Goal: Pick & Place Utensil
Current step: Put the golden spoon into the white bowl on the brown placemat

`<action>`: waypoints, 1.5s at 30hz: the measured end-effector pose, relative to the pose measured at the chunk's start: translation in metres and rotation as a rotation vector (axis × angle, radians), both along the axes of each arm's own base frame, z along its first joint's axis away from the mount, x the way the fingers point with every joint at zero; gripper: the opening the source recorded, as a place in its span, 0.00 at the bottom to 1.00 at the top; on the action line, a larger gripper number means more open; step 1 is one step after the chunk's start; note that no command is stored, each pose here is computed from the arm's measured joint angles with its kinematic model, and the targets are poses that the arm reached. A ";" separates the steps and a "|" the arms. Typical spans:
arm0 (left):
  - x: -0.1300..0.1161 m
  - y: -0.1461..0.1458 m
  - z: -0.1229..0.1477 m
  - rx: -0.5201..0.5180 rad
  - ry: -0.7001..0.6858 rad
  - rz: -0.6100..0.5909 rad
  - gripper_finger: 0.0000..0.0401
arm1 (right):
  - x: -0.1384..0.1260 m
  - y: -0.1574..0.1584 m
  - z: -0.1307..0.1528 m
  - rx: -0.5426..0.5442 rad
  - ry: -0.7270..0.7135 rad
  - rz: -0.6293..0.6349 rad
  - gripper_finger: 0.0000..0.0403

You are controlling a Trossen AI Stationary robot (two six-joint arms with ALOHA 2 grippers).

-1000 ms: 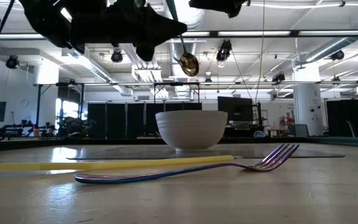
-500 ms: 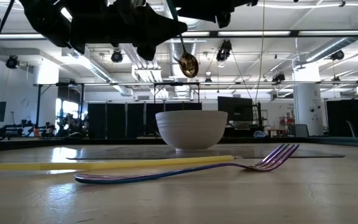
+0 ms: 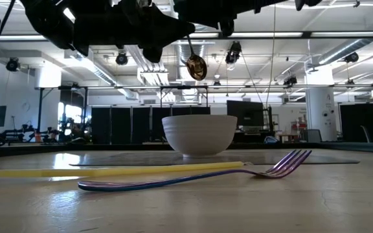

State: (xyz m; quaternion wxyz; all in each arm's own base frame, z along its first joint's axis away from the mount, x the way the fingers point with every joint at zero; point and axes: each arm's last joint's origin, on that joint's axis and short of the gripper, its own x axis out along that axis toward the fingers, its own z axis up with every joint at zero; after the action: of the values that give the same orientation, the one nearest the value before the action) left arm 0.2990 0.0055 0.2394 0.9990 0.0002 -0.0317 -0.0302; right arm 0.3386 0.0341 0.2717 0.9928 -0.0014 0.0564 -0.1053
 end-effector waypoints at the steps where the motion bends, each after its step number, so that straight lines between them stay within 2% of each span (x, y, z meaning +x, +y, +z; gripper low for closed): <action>1: 0.000 0.000 0.000 0.000 0.000 0.000 0.01 | 0.001 0.000 -0.001 -0.001 0.001 -0.002 0.32; 6: 0.000 0.000 -0.001 0.000 0.004 0.001 0.00 | -0.001 -0.001 0.003 0.002 -0.012 -0.002 0.24; 13: 0.000 0.000 -0.001 -0.001 0.008 0.002 0.00 | -0.001 -0.001 0.003 0.004 -0.013 -0.001 0.04; 34: 0.000 0.000 -0.002 0.000 0.012 0.003 0.04 | -0.001 -0.002 0.000 0.014 0.013 -0.007 0.02; 39: 0.000 0.001 -0.002 0.028 0.011 0.007 0.04 | -0.002 -0.002 -0.001 0.013 0.031 -0.008 0.02; 45: 0.000 0.001 0.000 0.062 -0.006 0.015 0.10 | -0.002 -0.002 -0.005 0.012 0.068 -0.009 0.02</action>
State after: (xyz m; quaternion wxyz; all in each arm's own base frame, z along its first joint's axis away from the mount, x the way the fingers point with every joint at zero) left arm 0.2987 0.0069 0.2391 0.9986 0.0317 -0.0338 -0.0235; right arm 0.3362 0.0323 0.2664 0.9899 0.0011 0.0906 -0.1095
